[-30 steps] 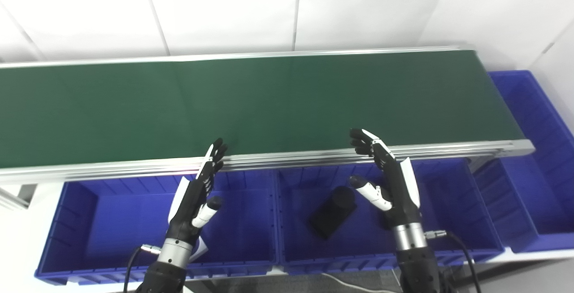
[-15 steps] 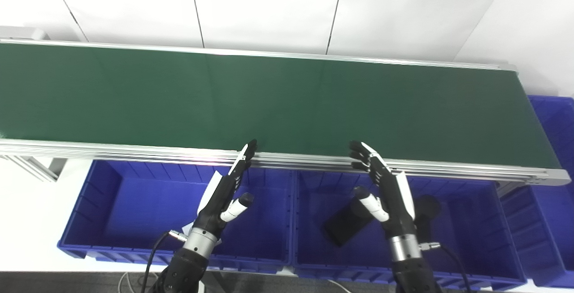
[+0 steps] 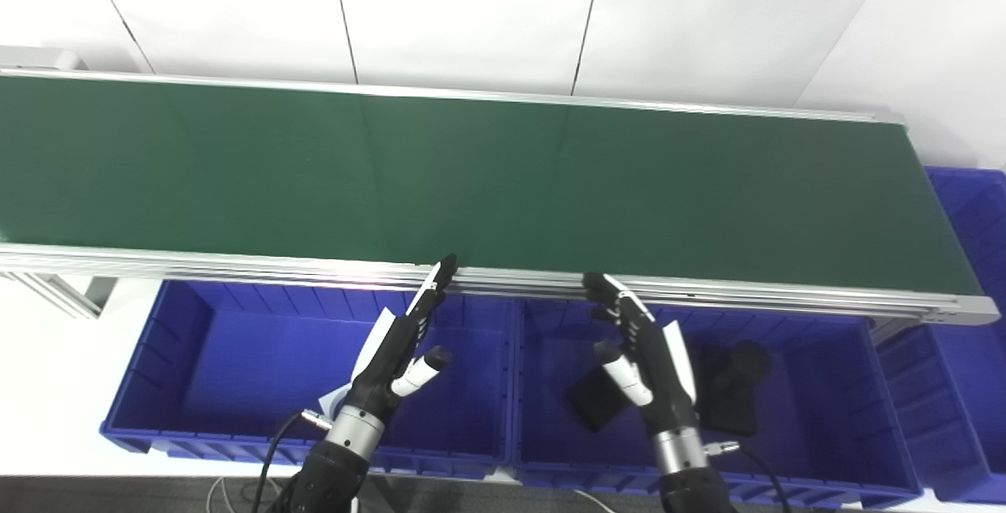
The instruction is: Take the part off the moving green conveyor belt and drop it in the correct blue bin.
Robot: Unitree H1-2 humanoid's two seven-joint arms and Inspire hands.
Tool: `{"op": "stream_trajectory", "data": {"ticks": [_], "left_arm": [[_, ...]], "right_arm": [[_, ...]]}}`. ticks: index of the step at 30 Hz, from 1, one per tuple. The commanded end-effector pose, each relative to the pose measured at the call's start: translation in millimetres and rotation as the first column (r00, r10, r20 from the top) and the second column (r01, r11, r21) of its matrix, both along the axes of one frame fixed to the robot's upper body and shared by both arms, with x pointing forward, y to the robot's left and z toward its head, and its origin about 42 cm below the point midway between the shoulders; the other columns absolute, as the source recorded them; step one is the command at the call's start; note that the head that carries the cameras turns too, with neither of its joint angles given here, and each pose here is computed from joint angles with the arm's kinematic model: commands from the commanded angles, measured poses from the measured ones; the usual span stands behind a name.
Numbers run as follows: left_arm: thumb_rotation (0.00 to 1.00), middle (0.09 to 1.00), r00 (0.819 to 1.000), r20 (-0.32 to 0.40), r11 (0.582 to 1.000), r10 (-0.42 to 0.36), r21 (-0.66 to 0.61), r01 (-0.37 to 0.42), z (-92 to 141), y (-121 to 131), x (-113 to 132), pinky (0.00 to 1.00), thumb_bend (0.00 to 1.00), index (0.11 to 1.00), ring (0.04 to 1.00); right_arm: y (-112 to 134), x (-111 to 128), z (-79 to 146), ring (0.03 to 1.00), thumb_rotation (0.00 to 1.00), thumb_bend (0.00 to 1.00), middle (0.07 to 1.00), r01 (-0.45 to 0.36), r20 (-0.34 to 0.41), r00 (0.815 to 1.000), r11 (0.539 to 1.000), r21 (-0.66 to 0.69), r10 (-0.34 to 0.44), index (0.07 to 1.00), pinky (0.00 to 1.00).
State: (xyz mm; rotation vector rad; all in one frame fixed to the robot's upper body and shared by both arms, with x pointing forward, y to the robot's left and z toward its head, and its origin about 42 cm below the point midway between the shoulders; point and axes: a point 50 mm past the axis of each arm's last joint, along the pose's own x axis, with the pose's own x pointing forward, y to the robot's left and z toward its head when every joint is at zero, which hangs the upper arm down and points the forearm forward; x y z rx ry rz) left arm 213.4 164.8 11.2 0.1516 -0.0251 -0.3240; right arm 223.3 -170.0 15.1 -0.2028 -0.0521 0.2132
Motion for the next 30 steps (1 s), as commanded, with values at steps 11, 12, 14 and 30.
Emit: {"op": "stream_trajectory", "data": {"ticks": [11,12,14,30], "left_arm": [[0.97,1.000,0.999,0.042,1.000,0.004,-0.008,-0.003,3.8,-4.1,4.6,1.00,0.94,1.000,1.000],[0.97,1.000,0.999,0.041,1.000,0.004,-0.008,-0.004,3.5,-3.8,4.4,1.00,0.94,1.000,1.000],[0.97,1.000,0.999,0.038,1.000,0.003,-0.013,-0.002,3.3,-3.3,3.8,1.00,0.95,1.000,1.000],[0.95,1.000,1.000,0.015,1.000,-0.010,-0.009,0.011,-2.5,-2.7,2.9,1.00,0.93,1.000,1.000]], "right_arm": [[5.4,4.5,5.2,0.849,0.88,0.82,0.857,0.030,0.056,0.998,0.999,0.043,-0.033,0.843,0.81],[5.4,4.2,4.2,0.850,0.88,0.82,0.858,0.027,0.053,0.998,0.999,0.039,-0.030,0.843,0.81],[5.6,3.6,2.0,0.855,0.89,0.84,0.864,0.018,0.044,0.999,0.999,0.036,-0.019,0.847,0.81],[19.4,5.7,0.9,0.992,1.00,0.90,0.989,-0.147,0.038,0.988,0.989,-0.004,0.147,0.971,0.99]]}}
